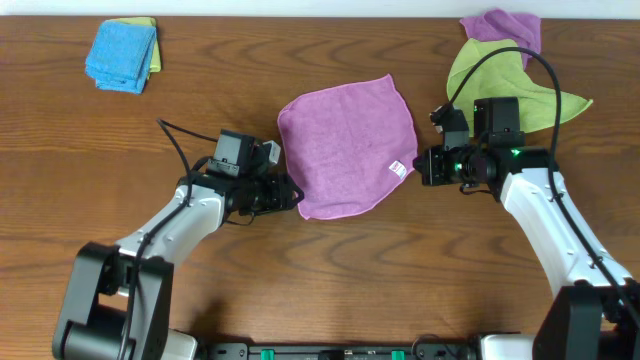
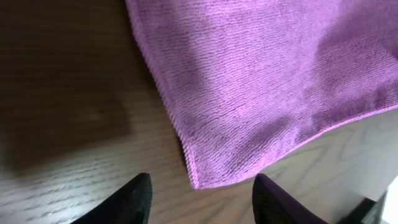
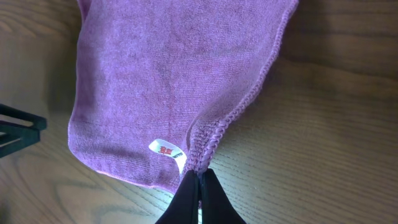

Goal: Fold the cloth

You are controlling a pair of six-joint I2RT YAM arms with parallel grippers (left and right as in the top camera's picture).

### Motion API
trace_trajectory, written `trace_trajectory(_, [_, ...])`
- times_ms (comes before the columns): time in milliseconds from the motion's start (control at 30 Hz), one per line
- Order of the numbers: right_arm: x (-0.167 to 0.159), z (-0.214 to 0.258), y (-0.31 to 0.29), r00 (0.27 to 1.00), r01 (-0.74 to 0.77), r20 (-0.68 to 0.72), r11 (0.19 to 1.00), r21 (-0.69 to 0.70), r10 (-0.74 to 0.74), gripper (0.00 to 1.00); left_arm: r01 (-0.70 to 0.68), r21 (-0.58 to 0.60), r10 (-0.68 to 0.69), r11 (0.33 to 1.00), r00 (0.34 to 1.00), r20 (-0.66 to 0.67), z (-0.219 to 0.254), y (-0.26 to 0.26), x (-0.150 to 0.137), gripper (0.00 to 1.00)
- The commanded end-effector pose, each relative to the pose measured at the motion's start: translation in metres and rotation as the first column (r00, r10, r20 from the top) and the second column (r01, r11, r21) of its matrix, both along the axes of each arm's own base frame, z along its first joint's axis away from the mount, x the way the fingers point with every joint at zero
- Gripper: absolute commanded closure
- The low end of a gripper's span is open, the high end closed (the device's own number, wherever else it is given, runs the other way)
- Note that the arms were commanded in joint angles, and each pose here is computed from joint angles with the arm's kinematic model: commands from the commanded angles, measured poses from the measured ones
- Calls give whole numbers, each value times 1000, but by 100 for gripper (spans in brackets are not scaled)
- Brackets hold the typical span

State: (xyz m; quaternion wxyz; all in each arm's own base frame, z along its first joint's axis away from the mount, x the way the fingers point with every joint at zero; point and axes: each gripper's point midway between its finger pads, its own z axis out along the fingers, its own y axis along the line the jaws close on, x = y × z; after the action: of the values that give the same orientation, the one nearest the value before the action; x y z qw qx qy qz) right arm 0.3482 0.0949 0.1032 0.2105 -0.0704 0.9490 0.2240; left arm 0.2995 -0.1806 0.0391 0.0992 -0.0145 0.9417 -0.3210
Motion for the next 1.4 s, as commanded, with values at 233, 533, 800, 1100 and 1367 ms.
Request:
trace_trajectory(233, [6, 9, 2, 1000, 7, 28, 1000, 2, -7, 99, 12, -59, -16, 998, 997, -71, -10, -9, -8, 45])
trace_trajectory(533, [7, 9, 2, 999, 7, 32, 1000, 2, -7, 98, 16, -103, -25, 995, 995, -92, -16, -16, -6, 46])
trace_trajectory(800, [7, 9, 2, 999, 8, 31, 1000, 3, -8, 99, 11, -131, -29, 991, 990, -137, -27, -20, -10, 47])
trace_trajectory(1100, [6, 9, 2, 1000, 8, 29, 1000, 3, -8, 99, -8, -164, -14, 986, 991, -132, -40, -24, -6, 48])
trace_trajectory(1367, [7, 10, 2, 1000, 11, 28, 1000, 4, -11, 99, -9, -187, -28, 982, 982, -189, -52, -27, -14, 48])
